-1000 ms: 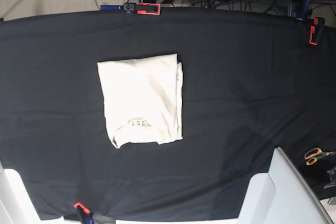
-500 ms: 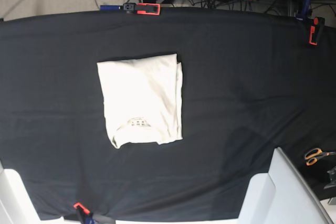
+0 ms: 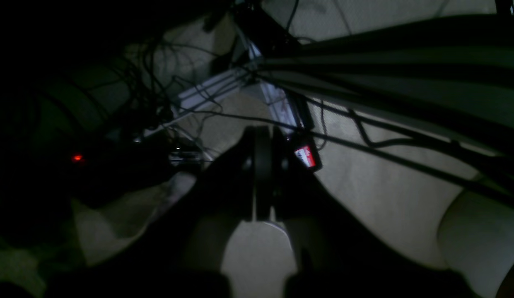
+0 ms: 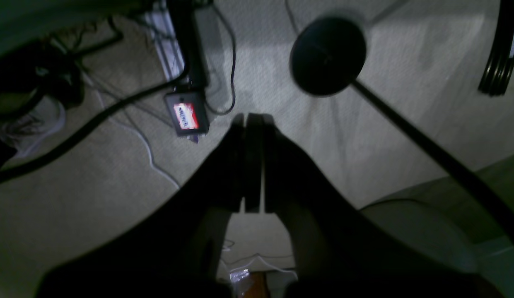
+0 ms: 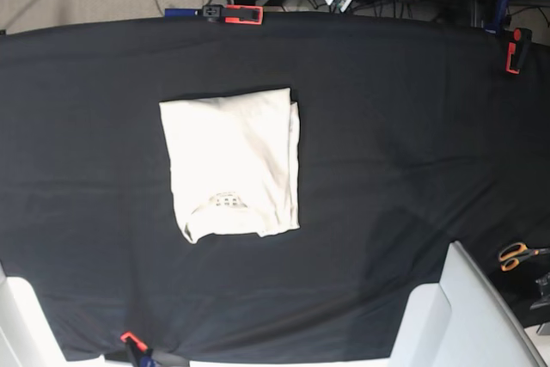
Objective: Fold the T-shirt properly
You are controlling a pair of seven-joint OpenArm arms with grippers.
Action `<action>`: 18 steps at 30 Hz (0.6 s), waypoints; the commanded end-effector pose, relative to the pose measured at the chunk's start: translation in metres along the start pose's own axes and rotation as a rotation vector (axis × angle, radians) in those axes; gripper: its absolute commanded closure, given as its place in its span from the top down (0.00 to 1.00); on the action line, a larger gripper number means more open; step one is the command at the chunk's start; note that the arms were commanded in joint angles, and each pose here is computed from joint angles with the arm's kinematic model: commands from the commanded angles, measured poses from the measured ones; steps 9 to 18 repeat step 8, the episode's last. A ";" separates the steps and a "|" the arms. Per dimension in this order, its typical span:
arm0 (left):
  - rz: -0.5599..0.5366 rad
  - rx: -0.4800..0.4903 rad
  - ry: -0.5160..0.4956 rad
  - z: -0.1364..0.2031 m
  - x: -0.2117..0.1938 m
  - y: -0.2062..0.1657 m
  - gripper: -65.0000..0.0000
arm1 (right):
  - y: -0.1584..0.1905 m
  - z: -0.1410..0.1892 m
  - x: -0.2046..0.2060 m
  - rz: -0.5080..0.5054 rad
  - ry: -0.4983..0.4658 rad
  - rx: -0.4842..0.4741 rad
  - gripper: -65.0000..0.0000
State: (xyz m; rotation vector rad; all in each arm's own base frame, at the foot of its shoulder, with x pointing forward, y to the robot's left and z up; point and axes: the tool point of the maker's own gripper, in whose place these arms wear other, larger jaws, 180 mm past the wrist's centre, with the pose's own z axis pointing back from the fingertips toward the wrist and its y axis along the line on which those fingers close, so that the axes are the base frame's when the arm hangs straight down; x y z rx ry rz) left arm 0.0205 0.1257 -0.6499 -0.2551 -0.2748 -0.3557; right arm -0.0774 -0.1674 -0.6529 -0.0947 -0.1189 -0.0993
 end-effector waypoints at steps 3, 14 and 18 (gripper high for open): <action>-0.008 0.011 0.021 0.005 -0.008 0.011 0.00 | -0.004 0.003 -0.011 0.004 0.015 -0.005 0.01; -0.011 0.029 0.025 0.008 -0.010 0.023 0.00 | -0.003 0.001 -0.003 0.003 0.003 -0.004 0.01; -0.011 0.029 0.025 0.008 -0.010 0.023 0.00 | -0.003 0.001 -0.003 0.003 0.003 -0.004 0.01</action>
